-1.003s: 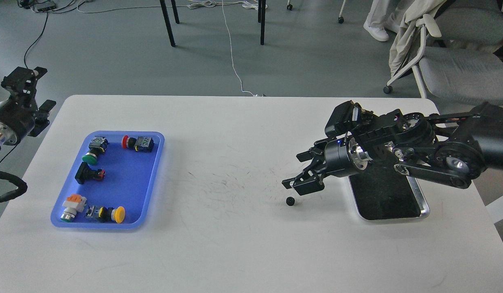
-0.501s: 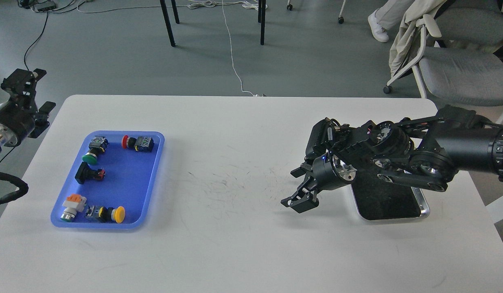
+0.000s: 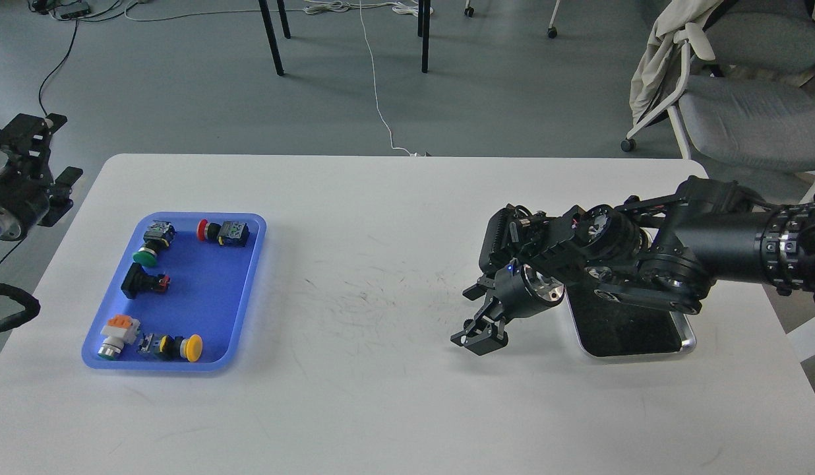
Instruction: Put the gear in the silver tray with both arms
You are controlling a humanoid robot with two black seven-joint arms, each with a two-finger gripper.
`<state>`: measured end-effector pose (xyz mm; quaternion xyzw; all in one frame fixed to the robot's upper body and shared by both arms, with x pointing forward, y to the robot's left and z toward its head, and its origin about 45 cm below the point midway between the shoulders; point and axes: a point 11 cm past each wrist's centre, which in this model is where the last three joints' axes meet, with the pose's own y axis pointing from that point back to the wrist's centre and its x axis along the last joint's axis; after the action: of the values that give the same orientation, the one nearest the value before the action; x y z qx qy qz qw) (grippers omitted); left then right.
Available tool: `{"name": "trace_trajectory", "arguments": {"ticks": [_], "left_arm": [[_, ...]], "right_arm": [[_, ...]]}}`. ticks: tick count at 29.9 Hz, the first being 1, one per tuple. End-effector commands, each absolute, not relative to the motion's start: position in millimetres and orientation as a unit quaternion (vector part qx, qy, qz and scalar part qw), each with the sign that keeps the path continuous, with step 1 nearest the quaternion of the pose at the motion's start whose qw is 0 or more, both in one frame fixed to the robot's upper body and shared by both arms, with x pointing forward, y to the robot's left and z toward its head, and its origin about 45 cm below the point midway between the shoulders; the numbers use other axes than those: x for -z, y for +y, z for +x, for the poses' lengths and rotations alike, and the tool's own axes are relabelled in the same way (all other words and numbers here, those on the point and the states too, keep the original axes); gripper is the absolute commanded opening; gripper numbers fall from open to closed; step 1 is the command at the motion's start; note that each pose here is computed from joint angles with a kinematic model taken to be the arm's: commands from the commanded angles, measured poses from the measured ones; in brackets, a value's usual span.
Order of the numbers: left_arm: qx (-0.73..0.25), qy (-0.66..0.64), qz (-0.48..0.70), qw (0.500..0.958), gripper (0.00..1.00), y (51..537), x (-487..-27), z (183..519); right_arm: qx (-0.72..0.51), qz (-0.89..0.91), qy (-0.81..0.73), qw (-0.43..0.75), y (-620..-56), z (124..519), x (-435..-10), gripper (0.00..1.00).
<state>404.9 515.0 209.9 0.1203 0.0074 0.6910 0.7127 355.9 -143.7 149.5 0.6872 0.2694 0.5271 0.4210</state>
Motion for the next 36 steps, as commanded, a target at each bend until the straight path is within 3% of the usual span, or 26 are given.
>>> {"name": "trace_trajectory", "arguments": {"ticks": [1,8,16,23,36], "left_arm": [[-0.693,0.009,0.115,0.711,0.98,516,-211,405],[-0.701,0.010,0.114,0.704,0.98,523,-210,402],[-0.701,0.011,0.111,0.704,0.98,522,-210,402],[-0.700,0.013,0.111,0.705,0.98,519,-208,403],[-0.705,0.012,0.114,0.700,0.98,522,-206,403]], "right_arm": [[-0.527,0.685,0.275,0.421,-143,355,-148,0.85],[-0.527,0.673,0.286,0.433,-152,356,-143,0.84],[-0.529,0.671,0.288,0.433,-150,356,-142,0.71],[-0.535,0.668,0.295,0.425,-139,354,-143,0.65],[-0.530,0.661,0.300,0.439,-145,358,-144,0.64]]}}
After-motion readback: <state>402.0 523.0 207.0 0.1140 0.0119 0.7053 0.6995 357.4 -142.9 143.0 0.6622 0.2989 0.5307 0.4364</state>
